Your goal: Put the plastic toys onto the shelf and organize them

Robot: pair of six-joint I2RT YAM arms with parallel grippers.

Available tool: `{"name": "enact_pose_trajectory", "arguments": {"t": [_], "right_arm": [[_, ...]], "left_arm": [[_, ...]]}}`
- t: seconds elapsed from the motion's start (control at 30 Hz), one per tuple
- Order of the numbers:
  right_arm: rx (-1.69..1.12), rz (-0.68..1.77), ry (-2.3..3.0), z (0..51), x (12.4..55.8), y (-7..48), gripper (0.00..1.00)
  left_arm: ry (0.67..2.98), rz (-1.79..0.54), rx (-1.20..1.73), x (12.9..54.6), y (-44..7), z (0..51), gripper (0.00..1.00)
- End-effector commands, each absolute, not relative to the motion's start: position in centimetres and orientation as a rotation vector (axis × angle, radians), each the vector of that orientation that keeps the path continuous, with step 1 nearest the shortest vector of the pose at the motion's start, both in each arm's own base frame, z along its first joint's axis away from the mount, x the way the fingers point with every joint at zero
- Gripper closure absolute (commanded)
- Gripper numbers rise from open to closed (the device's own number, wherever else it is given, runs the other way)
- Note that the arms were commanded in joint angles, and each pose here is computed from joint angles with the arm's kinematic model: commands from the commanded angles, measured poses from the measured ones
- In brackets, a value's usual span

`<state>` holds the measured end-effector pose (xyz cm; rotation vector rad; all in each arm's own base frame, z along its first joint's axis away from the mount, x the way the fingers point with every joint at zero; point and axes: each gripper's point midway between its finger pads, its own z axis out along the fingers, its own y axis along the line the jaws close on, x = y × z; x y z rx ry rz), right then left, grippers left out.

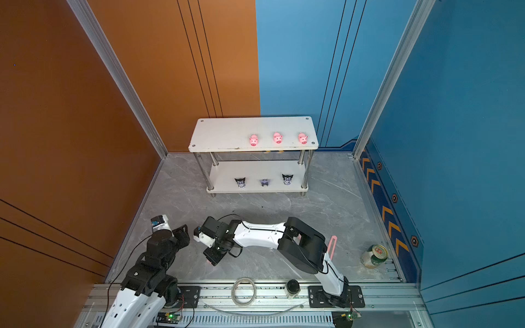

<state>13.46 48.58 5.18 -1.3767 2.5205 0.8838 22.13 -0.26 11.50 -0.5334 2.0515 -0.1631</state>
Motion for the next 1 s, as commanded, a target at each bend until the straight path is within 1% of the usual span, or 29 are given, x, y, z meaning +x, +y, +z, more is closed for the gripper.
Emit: {"name": "enact_pose_trajectory", "arguments": {"t": [0.0, 0.17, 0.3, 0.4, 0.5, 0.57, 0.73, 0.87, 0.97], "right_arm": [[-1.334, 0.887, 2.581, 3.6, 14.3, 48.4, 0.99], [-1.259, 0.919, 2.612, 2.9, 15.6, 47.7, 0.99], [-1.152, 0.958, 2.630, 2.5, 17.5, 47.1, 0.99], [-1.077, 0.942, 2.635, 2.4, 19.3, 46.3, 0.99], [-1.060, 0.873, 2.616, 2.8, 20.6, 45.3, 0.99], [-1.066, 0.861, 2.558, 4.9, 21.0, 44.9, 0.98], [-1.081, 0.815, 2.480, 6.1, 20.7, 43.6, 0.96], [-1.250, 0.668, 2.386, 6.4, 18.5, 43.2, 0.93], [-1.350, 0.660, 2.366, 6.1, 16.5, 43.9, 0.94]], "left_arm": [[2.054, -0.147, -0.544, 22.2, 0.1, 11.6, 0.51], [2.060, -0.163, -0.539, 22.5, -0.2, 11.4, 0.51], [2.072, -0.179, -0.538, 22.7, -0.5, 11.2, 0.51], [2.073, -0.188, -0.538, 22.8, -0.6, 11.2, 0.51], [2.077, -0.198, -0.535, 22.8, -0.7, 11.2, 0.50], [2.082, -0.202, -0.529, 22.8, -0.8, 11.1, 0.50], [2.082, -0.206, -0.541, 22.8, -0.8, 10.8, 0.50], [2.074, -0.200, -0.549, 22.8, -0.6, 10.9, 0.50], [2.055, -0.171, -0.562, 22.6, 0.0, 11.5, 0.51]]}}
